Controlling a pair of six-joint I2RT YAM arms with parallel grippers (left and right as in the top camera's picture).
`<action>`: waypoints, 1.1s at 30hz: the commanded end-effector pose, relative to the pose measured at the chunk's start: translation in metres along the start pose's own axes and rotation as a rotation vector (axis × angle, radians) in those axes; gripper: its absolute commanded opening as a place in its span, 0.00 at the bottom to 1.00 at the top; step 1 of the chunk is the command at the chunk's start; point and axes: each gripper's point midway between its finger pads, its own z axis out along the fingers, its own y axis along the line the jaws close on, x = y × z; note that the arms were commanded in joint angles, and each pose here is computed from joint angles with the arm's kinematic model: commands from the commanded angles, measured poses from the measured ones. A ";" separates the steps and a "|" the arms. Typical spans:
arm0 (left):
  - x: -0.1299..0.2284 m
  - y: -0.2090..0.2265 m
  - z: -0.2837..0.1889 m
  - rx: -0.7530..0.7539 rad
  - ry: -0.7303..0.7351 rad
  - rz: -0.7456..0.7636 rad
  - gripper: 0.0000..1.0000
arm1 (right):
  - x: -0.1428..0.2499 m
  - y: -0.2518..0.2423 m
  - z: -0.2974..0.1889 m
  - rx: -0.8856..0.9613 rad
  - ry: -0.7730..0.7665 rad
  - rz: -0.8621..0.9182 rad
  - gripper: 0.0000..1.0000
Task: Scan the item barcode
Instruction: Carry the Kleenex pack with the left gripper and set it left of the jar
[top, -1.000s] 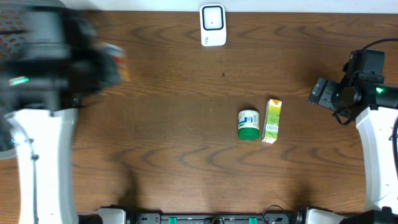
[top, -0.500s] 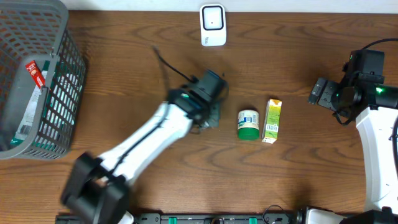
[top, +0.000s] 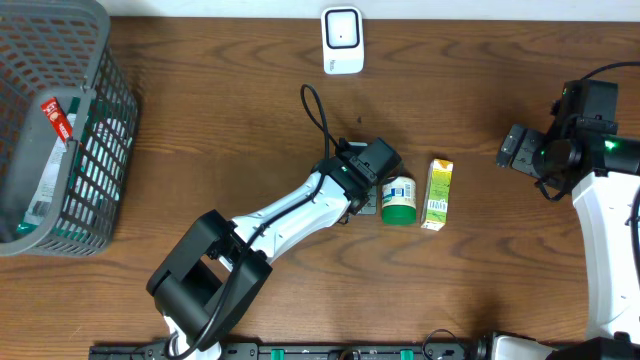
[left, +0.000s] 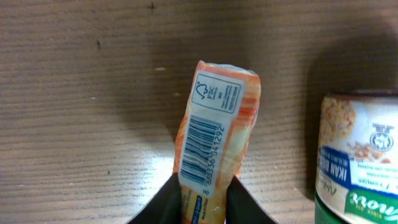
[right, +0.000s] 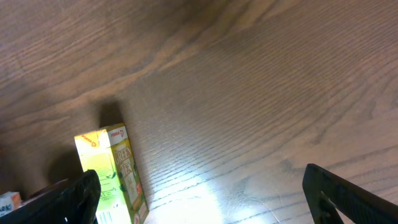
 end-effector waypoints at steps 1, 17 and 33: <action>-0.003 0.001 -0.002 -0.023 -0.029 -0.004 0.25 | -0.002 -0.003 -0.002 0.010 -0.010 -0.004 0.99; 0.003 -0.014 -0.007 -0.032 -0.062 0.047 0.60 | -0.002 -0.003 -0.002 0.010 -0.010 -0.004 0.99; -0.043 -0.013 -0.055 -0.002 -0.201 0.077 0.51 | -0.002 -0.003 -0.002 0.010 -0.010 -0.004 0.99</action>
